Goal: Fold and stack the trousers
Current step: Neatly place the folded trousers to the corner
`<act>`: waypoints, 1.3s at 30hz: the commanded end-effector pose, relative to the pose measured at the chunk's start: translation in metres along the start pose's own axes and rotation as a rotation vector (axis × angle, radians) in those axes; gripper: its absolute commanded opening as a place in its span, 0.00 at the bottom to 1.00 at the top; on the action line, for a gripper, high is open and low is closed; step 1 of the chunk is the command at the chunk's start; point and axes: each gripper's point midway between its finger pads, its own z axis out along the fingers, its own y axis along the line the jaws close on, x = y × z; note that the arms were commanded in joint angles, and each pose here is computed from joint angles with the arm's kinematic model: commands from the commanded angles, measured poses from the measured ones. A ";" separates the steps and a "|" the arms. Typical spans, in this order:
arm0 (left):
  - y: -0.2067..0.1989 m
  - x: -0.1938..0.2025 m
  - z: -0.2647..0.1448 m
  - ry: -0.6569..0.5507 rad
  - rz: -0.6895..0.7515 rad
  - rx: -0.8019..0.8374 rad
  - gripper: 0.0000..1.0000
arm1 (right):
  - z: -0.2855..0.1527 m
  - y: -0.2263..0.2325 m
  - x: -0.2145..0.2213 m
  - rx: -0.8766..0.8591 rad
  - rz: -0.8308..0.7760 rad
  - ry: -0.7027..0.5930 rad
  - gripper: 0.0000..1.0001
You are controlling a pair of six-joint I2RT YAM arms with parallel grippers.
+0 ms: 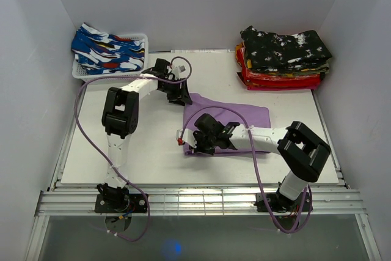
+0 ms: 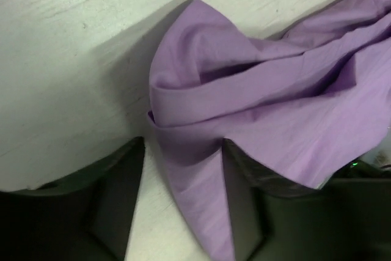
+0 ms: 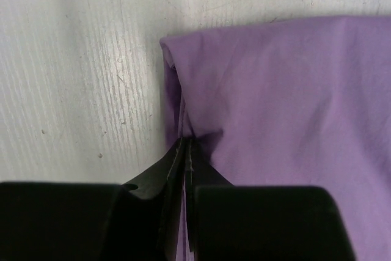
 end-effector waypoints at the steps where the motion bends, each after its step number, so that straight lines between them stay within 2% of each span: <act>1: -0.013 -0.014 0.003 -0.029 0.023 0.094 0.56 | -0.004 0.008 -0.007 -0.022 -0.007 -0.032 0.08; 2: -0.013 -0.014 0.004 -0.029 0.024 0.099 0.41 | -0.005 0.008 -0.009 -0.023 -0.008 -0.037 0.08; 5: -0.007 -0.027 0.006 -0.063 0.037 0.078 0.13 | -0.006 0.014 -0.007 -0.038 0.000 -0.036 0.08; 6: -0.003 -0.034 0.004 -0.079 0.038 0.072 0.00 | -0.006 0.017 -0.003 -0.047 0.001 -0.029 0.08; 12: 0.013 -0.075 -0.020 -0.179 0.087 0.019 0.00 | -0.011 0.029 -0.001 -0.065 0.004 -0.034 0.09; 13: 0.012 -0.077 -0.023 -0.179 0.095 0.023 0.00 | -0.015 0.024 -0.008 -0.046 0.004 -0.043 0.15; 14: 0.011 -0.079 -0.027 -0.177 0.109 0.025 0.12 | -0.019 0.017 -0.010 -0.020 0.015 -0.044 0.27; 15: 0.006 -0.080 -0.035 -0.173 0.136 0.025 0.27 | -0.024 0.011 -0.009 0.002 0.040 -0.039 0.38; 16: 0.003 -0.078 -0.040 -0.171 0.145 0.027 0.55 | -0.040 -0.008 -0.013 0.047 0.079 -0.076 0.47; 17: -0.001 -0.076 -0.045 -0.174 0.154 0.023 0.63 | -0.051 -0.017 -0.015 0.062 0.110 -0.104 0.60; 18: -0.008 -0.071 -0.058 -0.181 0.172 0.015 0.68 | -0.061 -0.019 -0.014 0.038 0.164 -0.130 0.61; 20: -0.005 -0.054 -0.066 -0.176 0.178 -0.019 0.78 | -0.099 -0.052 -0.011 0.110 0.252 -0.201 0.64; 21: -0.023 -0.062 -0.089 -0.238 0.257 -0.019 0.79 | -0.112 -0.056 -0.009 0.108 0.287 -0.229 0.65; 24: -0.045 -0.060 -0.125 -0.338 0.380 -0.037 0.96 | -0.163 -0.084 -0.002 0.233 0.359 -0.305 0.67; 25: -0.052 -0.058 -0.131 -0.352 0.428 -0.023 0.97 | -0.185 -0.092 0.001 0.299 0.391 -0.337 0.69; 27: -0.071 -0.053 -0.138 -0.372 0.496 0.023 0.97 | -0.199 -0.093 0.012 0.346 0.470 -0.346 0.73; 28: -0.081 -0.047 -0.142 -0.377 0.549 0.034 0.98 | -0.209 -0.091 0.021 0.371 0.558 -0.358 0.78; 31: -0.114 -0.027 -0.127 -0.350 0.728 0.053 0.98 | -0.209 -0.080 0.065 0.390 0.781 -0.311 0.86; 32: -0.137 -0.015 -0.112 -0.335 0.807 0.069 0.98 | -0.208 -0.072 0.072 0.351 0.834 -0.328 0.87; 34: -0.141 0.005 -0.091 -0.314 0.906 -0.001 0.98 | -0.227 -0.081 0.100 0.396 0.979 -0.364 0.86; 35: -0.167 0.022 -0.079 -0.311 1.026 0.013 0.98 | -0.231 -0.080 0.108 0.393 1.061 -0.375 0.86; 37: -0.179 0.028 -0.065 -0.349 1.146 -0.059 0.98 | -0.251 -0.089 0.131 0.420 1.201 -0.416 0.85; 38: -0.191 0.054 -0.047 -0.319 1.241 -0.039 0.98 | -0.253 -0.087 0.137 0.405 1.266 -0.423 0.85; 39: -0.203 0.058 -0.040 -0.345 1.293 -0.029 0.98 | -0.254 -0.087 0.141 0.377 1.312 -0.448 0.85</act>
